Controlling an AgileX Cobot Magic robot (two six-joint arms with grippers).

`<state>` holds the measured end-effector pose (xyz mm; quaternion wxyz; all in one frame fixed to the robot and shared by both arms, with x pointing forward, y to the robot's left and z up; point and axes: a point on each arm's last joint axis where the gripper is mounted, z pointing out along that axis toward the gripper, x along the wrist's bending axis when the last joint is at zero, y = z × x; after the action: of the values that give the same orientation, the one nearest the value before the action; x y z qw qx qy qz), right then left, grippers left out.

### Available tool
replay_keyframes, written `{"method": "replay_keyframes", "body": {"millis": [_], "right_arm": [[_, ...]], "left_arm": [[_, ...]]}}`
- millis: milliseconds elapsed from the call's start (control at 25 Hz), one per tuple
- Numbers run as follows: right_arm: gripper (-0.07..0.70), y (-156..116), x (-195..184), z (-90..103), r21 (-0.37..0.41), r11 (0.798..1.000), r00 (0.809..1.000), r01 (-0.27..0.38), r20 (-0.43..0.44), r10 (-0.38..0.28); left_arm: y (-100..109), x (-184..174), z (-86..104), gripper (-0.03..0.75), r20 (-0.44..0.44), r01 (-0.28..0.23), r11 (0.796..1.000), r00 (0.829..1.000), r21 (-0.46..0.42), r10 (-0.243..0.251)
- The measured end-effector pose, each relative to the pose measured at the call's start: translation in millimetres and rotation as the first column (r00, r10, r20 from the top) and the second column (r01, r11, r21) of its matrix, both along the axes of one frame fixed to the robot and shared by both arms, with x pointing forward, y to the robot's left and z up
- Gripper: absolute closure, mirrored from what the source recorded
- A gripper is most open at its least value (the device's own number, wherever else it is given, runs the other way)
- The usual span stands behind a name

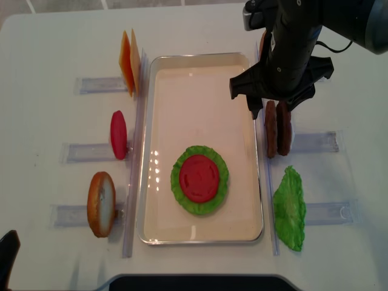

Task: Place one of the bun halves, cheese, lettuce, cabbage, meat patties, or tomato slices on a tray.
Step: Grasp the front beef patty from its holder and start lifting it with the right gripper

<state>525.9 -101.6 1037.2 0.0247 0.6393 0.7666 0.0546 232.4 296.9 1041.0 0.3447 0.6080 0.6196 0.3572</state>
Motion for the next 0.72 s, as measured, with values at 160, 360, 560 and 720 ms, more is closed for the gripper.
{"method": "replay_keyframes", "body": {"millis": [160, 360, 560, 720], "right_arm": [[0.129, -4.9, 6.6, -5.2, 0.010, 1.000, 1.000, 0.020, -0.017, -0.020], [0.129, -3.2, 10.5, -13.4, 0.000, 1.000, 1.000, 0.012, -0.029, -0.012], [0.129, -1.2, 13.7, -17.4, 0.002, 1.000, 1.000, 0.003, -0.024, -0.003], [0.129, 0.0, 13.9, -18.0, 0.013, 1.000, 1.000, 0.003, -0.026, -0.002]], "left_arm": [[0.0, 0.0, 0.0, 0.284, 0.000, 0.000, 1.000, 1.000, 0.000, 0.000], [-0.1, 0.0, 0.0, 0.284, 0.000, 0.000, 1.000, 1.000, -0.001, 0.000], [-0.1, 0.0, 0.0, 0.284, 0.000, 0.000, 1.000, 1.000, -0.001, 0.000], [-0.2, 0.0, 0.0, 0.284, 0.000, 0.001, 1.000, 1.000, -0.002, -0.001]]}}
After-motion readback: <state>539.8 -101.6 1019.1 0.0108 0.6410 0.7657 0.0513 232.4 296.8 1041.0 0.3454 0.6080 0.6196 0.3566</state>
